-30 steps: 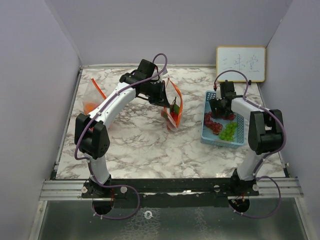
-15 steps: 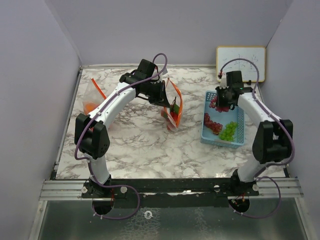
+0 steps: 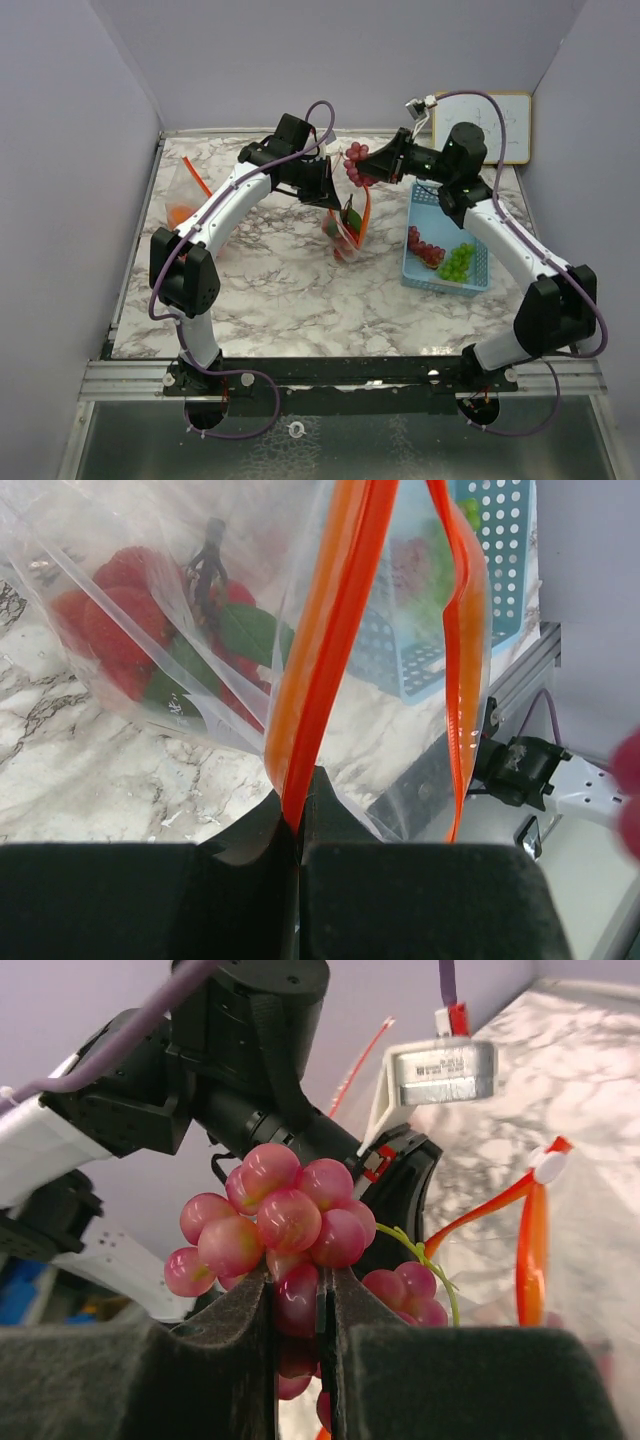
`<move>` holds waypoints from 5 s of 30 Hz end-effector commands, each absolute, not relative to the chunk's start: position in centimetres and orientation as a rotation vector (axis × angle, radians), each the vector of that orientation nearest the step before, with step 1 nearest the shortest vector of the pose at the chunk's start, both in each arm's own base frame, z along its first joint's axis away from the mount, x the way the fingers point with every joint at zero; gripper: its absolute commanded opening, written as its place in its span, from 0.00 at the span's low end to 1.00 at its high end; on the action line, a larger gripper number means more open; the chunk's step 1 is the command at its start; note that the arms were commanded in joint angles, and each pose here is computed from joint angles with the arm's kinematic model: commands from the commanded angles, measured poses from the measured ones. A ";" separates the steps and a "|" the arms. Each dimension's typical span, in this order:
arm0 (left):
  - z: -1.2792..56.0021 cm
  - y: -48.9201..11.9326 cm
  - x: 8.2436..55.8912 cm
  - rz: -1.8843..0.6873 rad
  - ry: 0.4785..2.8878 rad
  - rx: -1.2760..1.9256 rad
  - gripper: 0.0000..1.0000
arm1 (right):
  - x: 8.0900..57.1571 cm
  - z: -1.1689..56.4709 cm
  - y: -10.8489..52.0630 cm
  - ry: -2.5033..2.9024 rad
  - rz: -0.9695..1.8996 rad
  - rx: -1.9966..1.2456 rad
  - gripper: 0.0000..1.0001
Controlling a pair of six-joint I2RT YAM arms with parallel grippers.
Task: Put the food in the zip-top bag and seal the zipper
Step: Pick up the fake fruit from the bin, then place the fake fruit in the zipper food storage bag, then pick up the fake fruit from the bin, then place the fake fruit in the zipper food storage bag, then pick up the fake fruit from the bin.
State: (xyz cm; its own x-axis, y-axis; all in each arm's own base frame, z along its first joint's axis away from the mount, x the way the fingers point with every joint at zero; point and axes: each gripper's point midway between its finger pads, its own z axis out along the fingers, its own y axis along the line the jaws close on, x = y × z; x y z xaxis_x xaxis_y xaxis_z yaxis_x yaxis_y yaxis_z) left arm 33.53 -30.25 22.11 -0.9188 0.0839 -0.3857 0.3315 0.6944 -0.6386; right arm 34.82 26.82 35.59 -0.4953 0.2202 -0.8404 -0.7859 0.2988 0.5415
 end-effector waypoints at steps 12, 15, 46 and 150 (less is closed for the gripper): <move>23.6 -30.2 33.0 -1.072 2.527 0.353 0.00 | 37.0 27.1 27.0 1.958 1.164 -0.270 0.26; 23.7 -30.2 33.0 -1.075 2.522 0.357 0.00 | 37.9 25.8 25.2 2.061 0.964 -0.243 0.49; 23.6 -30.3 33.0 -1.083 2.526 0.377 0.00 | 30.8 11.1 5.4 2.532 -0.116 -0.050 1.00; 22.6 -30.3 33.1 -1.115 2.523 0.419 0.00 | 31.3 6.5 4.2 2.674 0.033 0.340 0.16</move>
